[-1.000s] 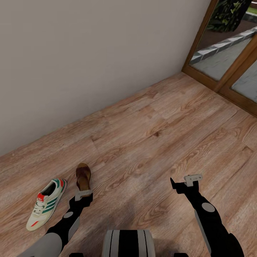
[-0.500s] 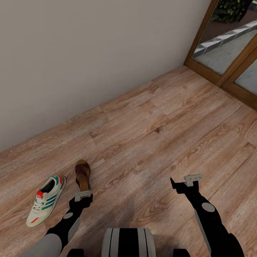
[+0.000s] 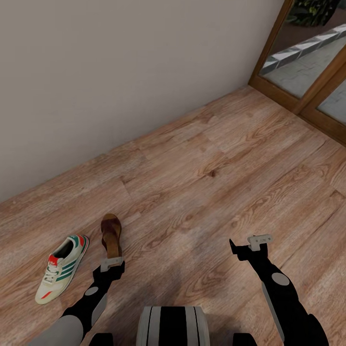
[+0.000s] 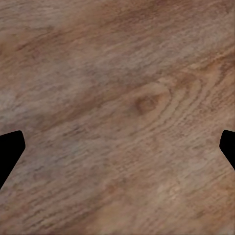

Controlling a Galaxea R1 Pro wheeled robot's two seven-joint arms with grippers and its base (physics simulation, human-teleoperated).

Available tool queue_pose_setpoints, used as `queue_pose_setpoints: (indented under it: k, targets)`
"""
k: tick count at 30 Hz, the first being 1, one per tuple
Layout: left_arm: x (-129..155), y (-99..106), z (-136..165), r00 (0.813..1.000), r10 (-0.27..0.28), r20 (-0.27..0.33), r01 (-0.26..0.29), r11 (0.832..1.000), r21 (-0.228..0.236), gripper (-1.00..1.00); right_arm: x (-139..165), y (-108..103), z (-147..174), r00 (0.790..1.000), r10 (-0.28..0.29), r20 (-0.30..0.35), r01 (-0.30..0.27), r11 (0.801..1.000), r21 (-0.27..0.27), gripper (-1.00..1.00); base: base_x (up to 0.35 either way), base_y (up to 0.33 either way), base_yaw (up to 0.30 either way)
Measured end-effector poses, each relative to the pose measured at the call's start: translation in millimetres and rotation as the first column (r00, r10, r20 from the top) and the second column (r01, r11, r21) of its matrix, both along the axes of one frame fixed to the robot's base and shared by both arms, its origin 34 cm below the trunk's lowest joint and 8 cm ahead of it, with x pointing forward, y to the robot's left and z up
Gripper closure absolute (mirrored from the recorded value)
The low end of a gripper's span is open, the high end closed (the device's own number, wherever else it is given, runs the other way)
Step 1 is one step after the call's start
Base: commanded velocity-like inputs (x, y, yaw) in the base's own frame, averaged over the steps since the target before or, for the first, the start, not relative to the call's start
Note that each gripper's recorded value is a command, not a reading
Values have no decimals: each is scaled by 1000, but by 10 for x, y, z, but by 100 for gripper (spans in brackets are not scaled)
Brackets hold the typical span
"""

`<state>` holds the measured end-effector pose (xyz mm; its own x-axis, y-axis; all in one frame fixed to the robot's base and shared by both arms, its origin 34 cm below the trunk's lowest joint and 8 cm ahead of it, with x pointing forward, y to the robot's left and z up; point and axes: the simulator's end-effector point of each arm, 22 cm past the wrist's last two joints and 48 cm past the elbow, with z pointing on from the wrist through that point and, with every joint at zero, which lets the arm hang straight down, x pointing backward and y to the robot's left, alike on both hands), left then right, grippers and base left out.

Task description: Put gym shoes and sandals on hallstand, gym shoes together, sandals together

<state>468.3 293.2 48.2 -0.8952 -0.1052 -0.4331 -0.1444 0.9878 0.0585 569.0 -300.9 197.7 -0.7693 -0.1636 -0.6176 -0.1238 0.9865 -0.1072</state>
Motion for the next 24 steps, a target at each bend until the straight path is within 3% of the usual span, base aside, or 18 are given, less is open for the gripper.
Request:
queue_pose_setpoints:
  k: [16,24]
  targets:
    - [-12,-7,-2,1000,0,-1,0,1000,-1,-100,-1,0,-2,1000,0,0,0,1000,0,-100,3,0,0]
    - [-9,-7,-1,1000,0,0,0,1000,-1,-100,3,-3,4,1000,0,1,0,1000,0,-100,108,0,0]
